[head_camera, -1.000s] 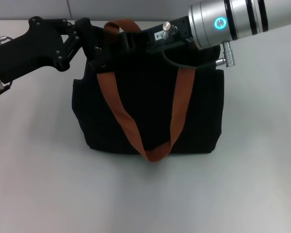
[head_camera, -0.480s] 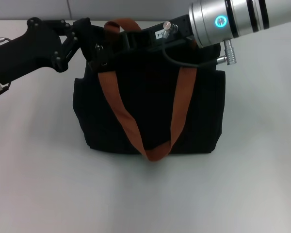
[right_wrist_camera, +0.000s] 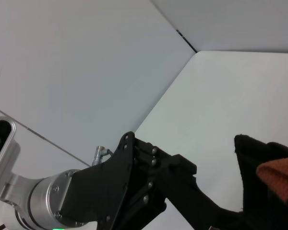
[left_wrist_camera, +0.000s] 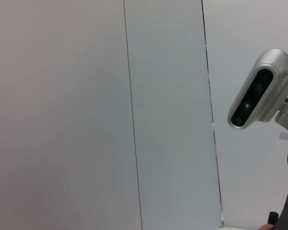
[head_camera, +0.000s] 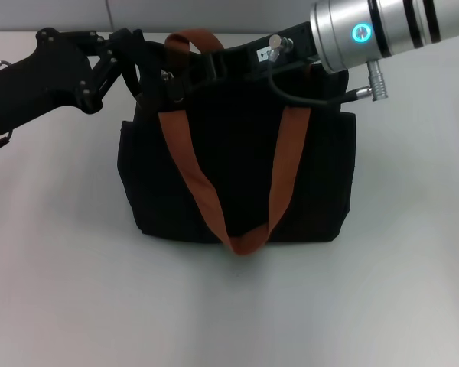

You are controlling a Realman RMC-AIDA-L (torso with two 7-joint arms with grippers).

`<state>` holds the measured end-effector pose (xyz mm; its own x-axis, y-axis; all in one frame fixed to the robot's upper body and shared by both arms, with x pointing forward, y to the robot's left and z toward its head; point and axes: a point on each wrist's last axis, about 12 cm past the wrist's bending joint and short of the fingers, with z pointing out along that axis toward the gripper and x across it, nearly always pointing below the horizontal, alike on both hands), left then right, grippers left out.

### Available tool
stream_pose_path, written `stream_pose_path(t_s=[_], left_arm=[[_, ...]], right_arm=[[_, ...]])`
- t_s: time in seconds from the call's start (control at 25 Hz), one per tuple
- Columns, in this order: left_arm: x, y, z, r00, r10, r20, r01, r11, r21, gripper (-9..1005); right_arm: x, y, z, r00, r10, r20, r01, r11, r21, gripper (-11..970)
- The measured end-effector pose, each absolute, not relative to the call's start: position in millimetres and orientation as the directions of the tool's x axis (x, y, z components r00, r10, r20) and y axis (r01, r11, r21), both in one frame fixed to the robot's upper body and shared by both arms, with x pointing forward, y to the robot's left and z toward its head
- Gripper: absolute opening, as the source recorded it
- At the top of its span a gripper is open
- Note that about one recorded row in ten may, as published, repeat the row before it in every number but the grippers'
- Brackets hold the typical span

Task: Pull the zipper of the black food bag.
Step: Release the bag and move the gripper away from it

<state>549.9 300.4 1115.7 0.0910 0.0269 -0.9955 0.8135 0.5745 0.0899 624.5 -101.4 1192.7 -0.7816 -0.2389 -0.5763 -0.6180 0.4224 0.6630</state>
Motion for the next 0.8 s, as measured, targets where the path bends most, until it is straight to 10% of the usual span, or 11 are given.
stream_pose_path(t_s=[0.8], left_arm=[[547.6,301.4,1113.5,0.088,0.022,-0.996,0.809,0.581,0.085,23]], right_arm=[[621.6,-110.3,1206.0,-0.778,-0.276,-0.564,-0.616,0.508,0.602,0]])
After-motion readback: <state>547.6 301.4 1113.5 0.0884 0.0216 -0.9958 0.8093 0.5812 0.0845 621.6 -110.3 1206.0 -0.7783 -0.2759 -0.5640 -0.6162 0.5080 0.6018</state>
